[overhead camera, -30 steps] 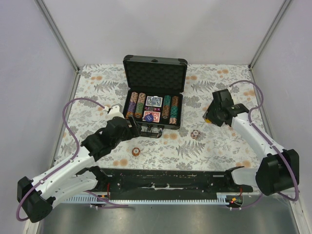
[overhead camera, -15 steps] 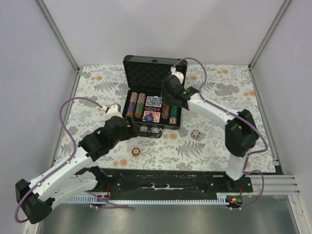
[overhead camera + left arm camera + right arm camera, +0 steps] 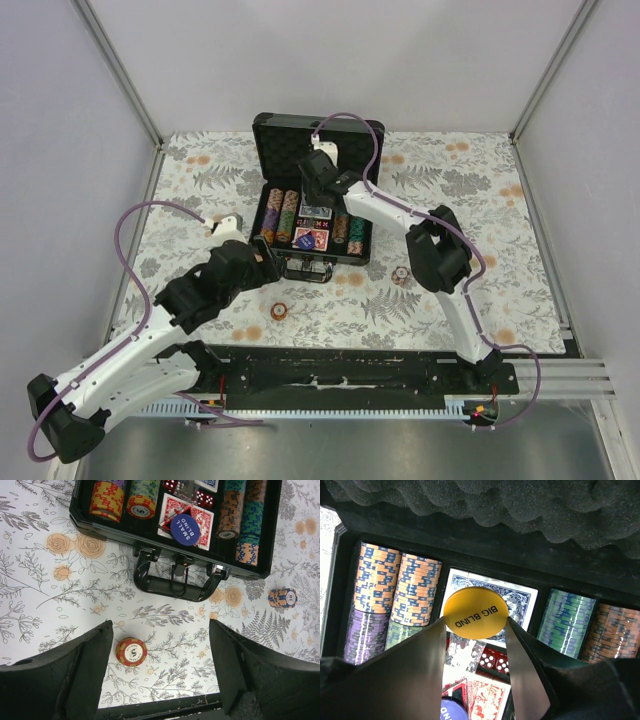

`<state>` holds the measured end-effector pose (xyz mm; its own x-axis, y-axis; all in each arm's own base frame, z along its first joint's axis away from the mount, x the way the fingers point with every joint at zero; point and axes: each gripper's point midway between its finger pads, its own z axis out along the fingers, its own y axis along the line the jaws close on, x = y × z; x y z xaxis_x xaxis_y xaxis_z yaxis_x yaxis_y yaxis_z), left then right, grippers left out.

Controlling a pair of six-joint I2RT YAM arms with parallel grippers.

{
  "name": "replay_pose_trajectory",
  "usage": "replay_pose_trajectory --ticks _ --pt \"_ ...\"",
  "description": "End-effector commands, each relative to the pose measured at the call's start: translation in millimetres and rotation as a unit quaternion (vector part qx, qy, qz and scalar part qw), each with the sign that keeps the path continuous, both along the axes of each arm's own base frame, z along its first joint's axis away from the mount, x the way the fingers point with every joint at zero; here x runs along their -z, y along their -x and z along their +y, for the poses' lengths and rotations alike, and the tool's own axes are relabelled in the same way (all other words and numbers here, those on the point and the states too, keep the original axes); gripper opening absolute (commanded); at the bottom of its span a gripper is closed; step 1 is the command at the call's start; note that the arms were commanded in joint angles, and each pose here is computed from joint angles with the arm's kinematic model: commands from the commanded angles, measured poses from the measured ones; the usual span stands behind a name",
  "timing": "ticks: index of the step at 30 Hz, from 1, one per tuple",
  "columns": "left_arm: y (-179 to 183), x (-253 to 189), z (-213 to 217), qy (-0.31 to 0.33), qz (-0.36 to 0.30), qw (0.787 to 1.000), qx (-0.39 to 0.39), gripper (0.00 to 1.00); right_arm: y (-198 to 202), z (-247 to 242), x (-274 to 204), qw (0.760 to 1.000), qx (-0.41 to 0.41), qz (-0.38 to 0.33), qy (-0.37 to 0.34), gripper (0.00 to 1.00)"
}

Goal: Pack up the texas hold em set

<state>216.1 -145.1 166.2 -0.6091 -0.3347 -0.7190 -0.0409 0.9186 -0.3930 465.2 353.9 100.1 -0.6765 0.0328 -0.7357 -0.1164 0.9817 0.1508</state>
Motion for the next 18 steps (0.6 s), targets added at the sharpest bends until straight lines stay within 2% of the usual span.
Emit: replay_pose_trajectory --ticks 1,10,18 --pt "-4 -17 3 0.001 -0.021 1.000 -0.008 0.84 -9 6 -8 1.000 -0.001 -0.018 0.014 0.53" --pt "-4 -15 4 -0.002 -0.020 1.000 -0.009 0.84 -4 -1 4 0.999 0.007 0.001 0.038 0.54" --pt "-3 -14 5 -0.001 -0.020 1.000 -0.011 0.84 -6 3 3 0.999 -0.010 0.004 0.046 0.63"
